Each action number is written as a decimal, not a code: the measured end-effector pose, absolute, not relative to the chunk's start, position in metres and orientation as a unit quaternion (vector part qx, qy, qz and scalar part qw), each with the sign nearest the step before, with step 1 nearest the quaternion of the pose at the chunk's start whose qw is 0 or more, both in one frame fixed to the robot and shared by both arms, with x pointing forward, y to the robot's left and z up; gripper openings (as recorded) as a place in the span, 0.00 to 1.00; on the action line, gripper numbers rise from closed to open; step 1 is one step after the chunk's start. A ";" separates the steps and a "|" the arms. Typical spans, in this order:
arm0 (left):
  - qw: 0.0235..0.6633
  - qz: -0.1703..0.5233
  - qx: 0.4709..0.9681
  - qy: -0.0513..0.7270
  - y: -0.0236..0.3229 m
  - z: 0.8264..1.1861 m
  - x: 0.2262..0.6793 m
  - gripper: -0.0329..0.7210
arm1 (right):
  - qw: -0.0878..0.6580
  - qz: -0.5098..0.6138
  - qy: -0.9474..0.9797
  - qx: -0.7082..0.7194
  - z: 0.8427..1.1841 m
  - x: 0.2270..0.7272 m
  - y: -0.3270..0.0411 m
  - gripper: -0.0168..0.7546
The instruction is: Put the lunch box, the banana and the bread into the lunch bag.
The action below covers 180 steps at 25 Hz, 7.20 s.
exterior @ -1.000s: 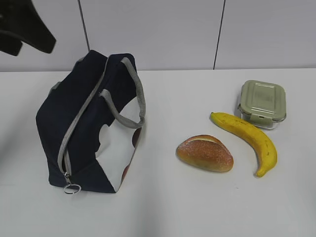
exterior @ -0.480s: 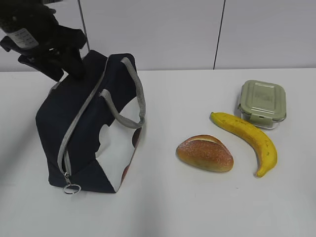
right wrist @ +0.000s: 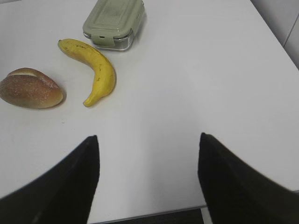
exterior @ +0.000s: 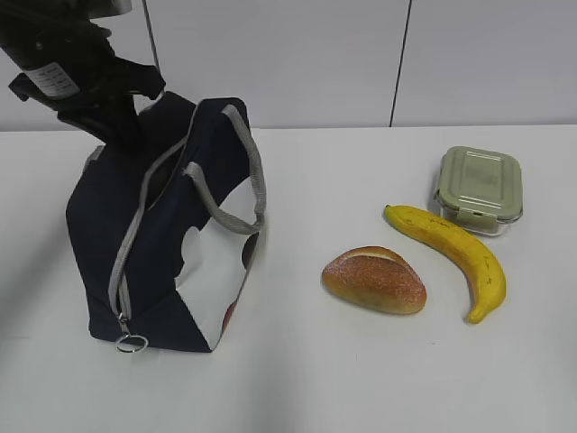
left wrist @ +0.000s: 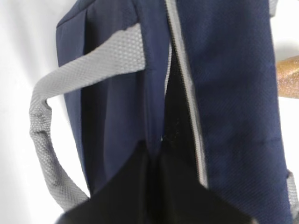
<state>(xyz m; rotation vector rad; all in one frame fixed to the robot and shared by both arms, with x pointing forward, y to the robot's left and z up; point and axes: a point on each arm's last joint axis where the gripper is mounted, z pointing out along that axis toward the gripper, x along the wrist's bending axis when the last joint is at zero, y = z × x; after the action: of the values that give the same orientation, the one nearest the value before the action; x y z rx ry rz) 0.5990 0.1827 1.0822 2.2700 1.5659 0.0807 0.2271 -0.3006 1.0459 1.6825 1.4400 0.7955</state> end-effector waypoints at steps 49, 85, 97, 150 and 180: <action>0.207 0.007 0.792 0.574 0.179 1.083 0.598 0.04 | 0.209 0.345 0.613 0.679 1.085 0.342 -0.291 0.66; 0.234 0.011 0.781 0.578 0.176 1.086 0.602 0.04 | -0.064 0.367 0.606 0.703 0.971 0.616 -0.425 0.70; 0.235 0.011 0.781 0.578 0.175 1.086 0.602 0.04 | -0.123 0.409 0.601 0.676 0.908 0.667 -0.442 0.80; 0.238 0.015 0.780 0.579 0.175 1.085 0.603 0.04 | -0.141 0.439 0.567 0.683 0.895 0.681 -0.445 0.52; 0.248 0.011 0.746 0.619 0.178 1.084 0.608 0.04 | -0.103 0.458 0.587 0.660 1.024 0.679 -0.375 0.51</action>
<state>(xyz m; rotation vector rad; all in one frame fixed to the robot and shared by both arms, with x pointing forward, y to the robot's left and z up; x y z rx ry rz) 0.6078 0.1779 1.0839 2.0321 1.6860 0.0299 0.6789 -0.3754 1.0243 2.2210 1.9760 1.5402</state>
